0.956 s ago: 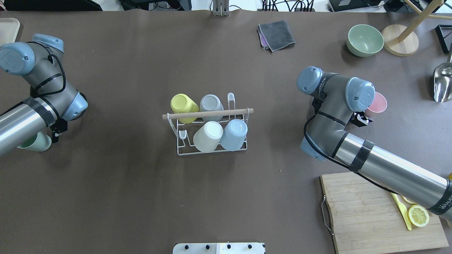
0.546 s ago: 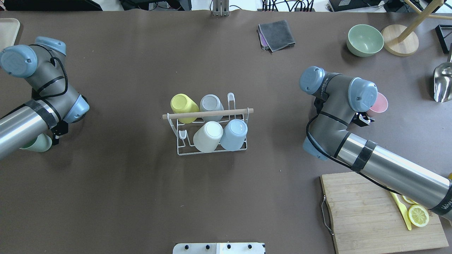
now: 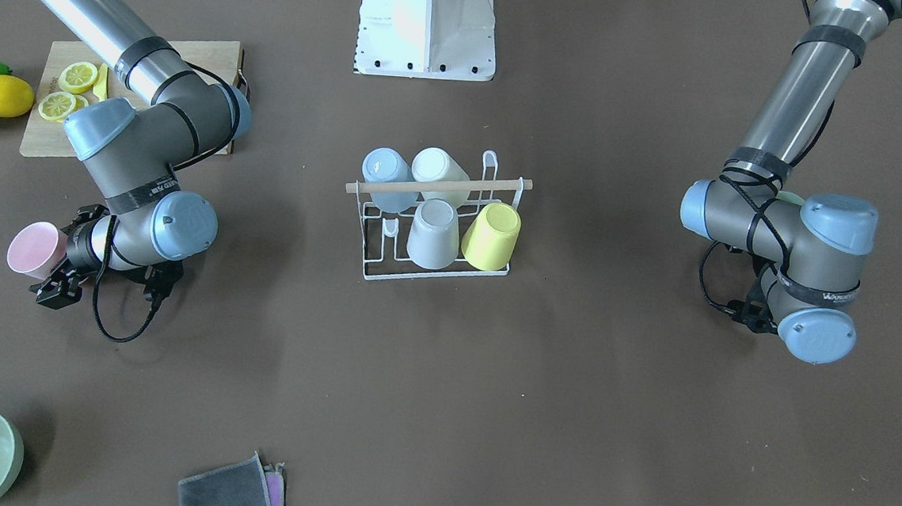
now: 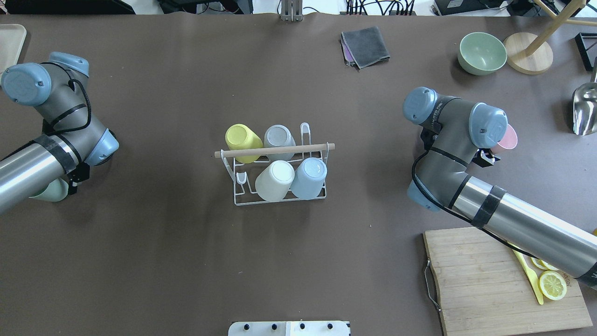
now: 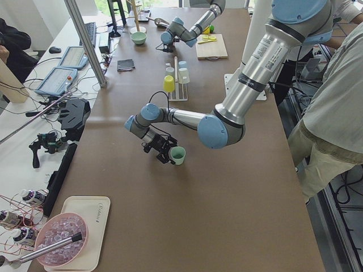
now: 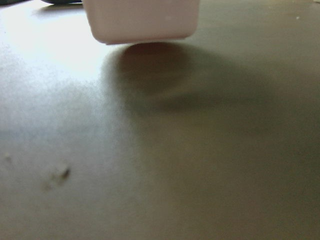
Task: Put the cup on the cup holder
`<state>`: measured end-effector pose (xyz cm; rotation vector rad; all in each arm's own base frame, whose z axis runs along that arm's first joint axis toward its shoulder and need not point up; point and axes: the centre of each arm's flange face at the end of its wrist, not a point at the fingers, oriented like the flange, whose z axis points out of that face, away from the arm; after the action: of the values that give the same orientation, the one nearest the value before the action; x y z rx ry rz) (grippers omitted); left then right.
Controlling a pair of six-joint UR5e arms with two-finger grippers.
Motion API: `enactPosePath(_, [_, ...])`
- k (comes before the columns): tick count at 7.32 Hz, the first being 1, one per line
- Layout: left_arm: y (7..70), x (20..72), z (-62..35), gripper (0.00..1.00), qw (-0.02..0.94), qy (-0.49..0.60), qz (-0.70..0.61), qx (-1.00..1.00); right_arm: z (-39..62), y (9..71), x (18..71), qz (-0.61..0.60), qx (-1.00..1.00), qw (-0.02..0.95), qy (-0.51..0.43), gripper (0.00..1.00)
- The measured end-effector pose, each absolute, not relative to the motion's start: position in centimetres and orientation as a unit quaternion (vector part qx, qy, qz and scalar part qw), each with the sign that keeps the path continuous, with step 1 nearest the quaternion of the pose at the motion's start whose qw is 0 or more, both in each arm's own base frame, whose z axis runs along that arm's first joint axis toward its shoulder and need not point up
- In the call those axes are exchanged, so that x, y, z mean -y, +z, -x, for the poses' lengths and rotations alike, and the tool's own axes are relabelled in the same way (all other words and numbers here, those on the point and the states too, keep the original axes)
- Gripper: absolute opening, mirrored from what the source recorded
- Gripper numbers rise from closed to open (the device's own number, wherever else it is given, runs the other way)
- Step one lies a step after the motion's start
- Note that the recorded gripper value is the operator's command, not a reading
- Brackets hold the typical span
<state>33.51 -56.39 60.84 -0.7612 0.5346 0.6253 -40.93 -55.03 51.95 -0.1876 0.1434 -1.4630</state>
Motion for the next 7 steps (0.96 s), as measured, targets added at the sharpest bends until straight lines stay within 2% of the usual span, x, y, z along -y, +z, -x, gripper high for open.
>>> enactPosePath(4, [60.9, 56.1, -33.3, 0.98, 0.844, 0.303, 0.364, -0.251, 39.8, 52.5, 55.0, 0.079, -0.063, 0.743, -0.662, 0.96])
enactPosePath(5, [60.9, 56.1, -33.2, 0.98, 0.844, 0.303, 0.364, -0.251, 39.6, 52.7, 54.8, 0.078, -0.063, 0.744, -0.661, 0.88])
enactPosePath(7, [61.0, 56.0, -33.2, 0.98, 0.844, 0.303, 0.364, -0.251, 39.2, 52.9, 54.4, 0.077, -0.064, 0.745, -0.660, 0.46])
